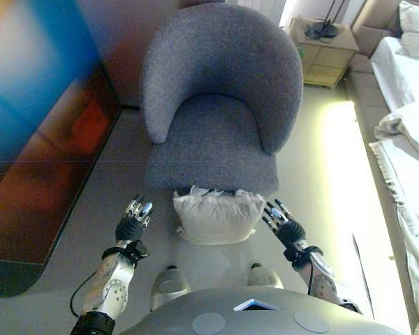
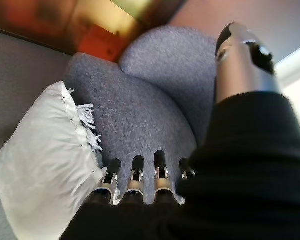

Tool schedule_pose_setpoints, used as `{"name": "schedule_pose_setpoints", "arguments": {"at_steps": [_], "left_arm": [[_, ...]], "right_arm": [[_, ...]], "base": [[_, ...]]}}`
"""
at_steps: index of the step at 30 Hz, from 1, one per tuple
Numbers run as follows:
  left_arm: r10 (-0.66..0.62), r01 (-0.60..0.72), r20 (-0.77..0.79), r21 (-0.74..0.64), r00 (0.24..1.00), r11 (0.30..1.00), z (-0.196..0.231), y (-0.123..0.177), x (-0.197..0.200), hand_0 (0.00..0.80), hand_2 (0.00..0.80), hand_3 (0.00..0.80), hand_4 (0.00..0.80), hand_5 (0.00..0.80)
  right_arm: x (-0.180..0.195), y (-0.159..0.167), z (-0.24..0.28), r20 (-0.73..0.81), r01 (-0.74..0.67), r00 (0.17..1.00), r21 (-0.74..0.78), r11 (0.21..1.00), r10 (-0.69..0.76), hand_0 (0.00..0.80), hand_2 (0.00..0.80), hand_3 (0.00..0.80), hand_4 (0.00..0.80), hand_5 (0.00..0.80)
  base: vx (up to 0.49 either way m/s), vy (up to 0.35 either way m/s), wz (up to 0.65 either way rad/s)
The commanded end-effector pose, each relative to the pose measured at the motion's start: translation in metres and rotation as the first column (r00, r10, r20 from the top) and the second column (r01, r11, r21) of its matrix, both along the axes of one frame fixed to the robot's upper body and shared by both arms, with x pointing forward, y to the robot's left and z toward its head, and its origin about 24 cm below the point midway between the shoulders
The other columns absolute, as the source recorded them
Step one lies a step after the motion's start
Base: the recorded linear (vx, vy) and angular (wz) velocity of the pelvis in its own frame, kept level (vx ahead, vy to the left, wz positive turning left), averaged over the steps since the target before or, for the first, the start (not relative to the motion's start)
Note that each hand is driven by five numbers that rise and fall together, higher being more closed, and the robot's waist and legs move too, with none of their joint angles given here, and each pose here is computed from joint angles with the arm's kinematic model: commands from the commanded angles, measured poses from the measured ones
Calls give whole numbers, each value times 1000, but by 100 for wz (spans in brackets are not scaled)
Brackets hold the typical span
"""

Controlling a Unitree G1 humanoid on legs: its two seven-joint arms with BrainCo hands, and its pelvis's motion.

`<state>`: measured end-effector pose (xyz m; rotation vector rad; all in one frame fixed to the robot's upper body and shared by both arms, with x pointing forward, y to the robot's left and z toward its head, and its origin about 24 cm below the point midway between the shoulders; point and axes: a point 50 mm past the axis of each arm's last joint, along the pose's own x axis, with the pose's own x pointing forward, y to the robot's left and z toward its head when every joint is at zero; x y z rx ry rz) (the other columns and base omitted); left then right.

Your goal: Pick up the cushion and take it to the sofa

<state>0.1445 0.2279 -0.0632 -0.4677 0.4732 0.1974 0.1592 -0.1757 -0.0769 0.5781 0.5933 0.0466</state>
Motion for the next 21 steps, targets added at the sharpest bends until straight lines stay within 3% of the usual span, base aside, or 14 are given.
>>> {"name": "schedule_pose_setpoints", "arguments": {"at_steps": [1, 9, 15, 21], "left_arm": [[30, -34, 154, 23, 988, 999, 28, 14, 22, 0, 0, 0, 0, 0], [5, 2, 136, -53, 991, 999, 22, -12, 26, 0, 0, 0, 0, 0], [-21, 29, 156, -48, 987, 998, 26, -18, 29, 0, 0, 0, 0, 0], [-60, 61, 177, 2, 982, 998, 29, -13, 32, 0, 0, 0, 0, 0]], "right_arm": [[26, 12, 29, 158, -92, 983, 19, 996, 88, 0, 0, 0, 0, 0], [22, -8, 27, 166, -44, 985, -42, 998, 50, 0, 0, 0, 0, 0], [15, -7, 26, 180, -23, 983, -34, 999, 29, 0, 0, 0, 0, 0], [20, -1, 28, 190, 12, 982, 5, 1000, -13, 0, 0, 0, 0, 0]], "base": [[166, -277, -3], [129, -194, 24], [139, 87, 31], [155, 169, -2]]}}
